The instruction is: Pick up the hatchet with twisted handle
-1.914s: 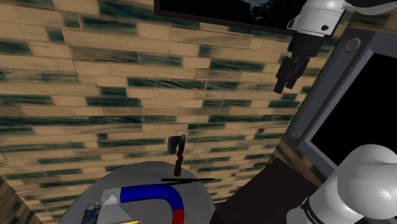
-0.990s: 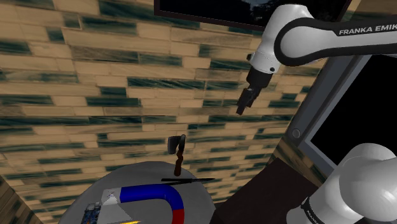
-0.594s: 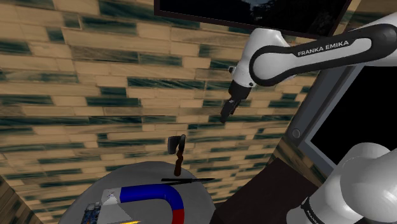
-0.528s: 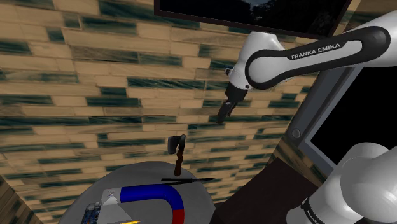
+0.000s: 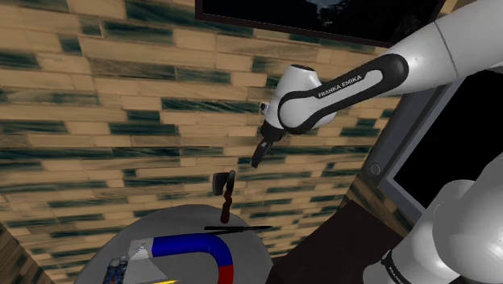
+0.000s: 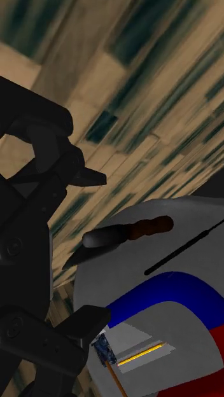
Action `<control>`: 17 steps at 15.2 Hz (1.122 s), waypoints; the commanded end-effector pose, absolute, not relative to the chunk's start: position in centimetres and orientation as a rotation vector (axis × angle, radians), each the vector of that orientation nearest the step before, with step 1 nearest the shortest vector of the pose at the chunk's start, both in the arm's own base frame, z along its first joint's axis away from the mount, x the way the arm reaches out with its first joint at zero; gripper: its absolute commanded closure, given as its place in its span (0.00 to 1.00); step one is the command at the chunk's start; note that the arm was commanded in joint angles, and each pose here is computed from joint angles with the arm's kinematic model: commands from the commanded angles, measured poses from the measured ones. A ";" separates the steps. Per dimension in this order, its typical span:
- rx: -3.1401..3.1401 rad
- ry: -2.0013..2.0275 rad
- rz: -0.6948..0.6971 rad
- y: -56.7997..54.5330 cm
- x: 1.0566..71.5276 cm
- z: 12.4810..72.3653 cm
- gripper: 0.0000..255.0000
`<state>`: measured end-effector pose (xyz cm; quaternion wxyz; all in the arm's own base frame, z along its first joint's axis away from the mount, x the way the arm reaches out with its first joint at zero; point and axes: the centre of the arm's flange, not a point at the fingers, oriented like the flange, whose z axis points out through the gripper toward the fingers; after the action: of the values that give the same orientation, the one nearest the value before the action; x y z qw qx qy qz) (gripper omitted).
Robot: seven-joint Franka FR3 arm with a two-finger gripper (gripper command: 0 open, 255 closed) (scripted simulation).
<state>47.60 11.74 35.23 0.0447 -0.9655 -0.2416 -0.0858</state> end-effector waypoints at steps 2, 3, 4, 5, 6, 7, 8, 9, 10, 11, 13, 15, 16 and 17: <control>-2.923 -0.808 -0.295 13.4 49.8 32.3 0.00; -2.914 -0.830 -0.305 14.0 50.6 31.4 0.00; -2.904 -0.853 -0.315 14.5 51.3 30.5 0.00; -2.895 -0.876 -0.325 15.1 52.0 29.6 0.00; -2.885 -0.898 -0.335 15.7 52.7 28.8 0.00; -2.875 -0.920 -0.345 16.3 53.4 27.9 0.00; -2.865 -0.942 -0.355 16.9 54.0 27.1 0.00; -2.865 -0.942 -0.355 16.9 54.0 26.5 0.00; -2.865 -0.942 -0.355 16.9 54.0 26.0 0.00; -2.865 -0.942 -0.355 16.9 54.0 25.5 0.00; -2.865 -0.942 -0.355 16.9 54.0 24.4 0.00; -2.865 -0.942 -0.355 16.9 54.0 23.4 0.00; -2.865 -0.942 -0.355 16.9 54.0 23.1 0.00; -2.865 -0.942 -0.355 16.9 54.0 23.1 0.00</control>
<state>53.99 16.89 23.28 0.0525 -0.9422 -0.3098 -0.1165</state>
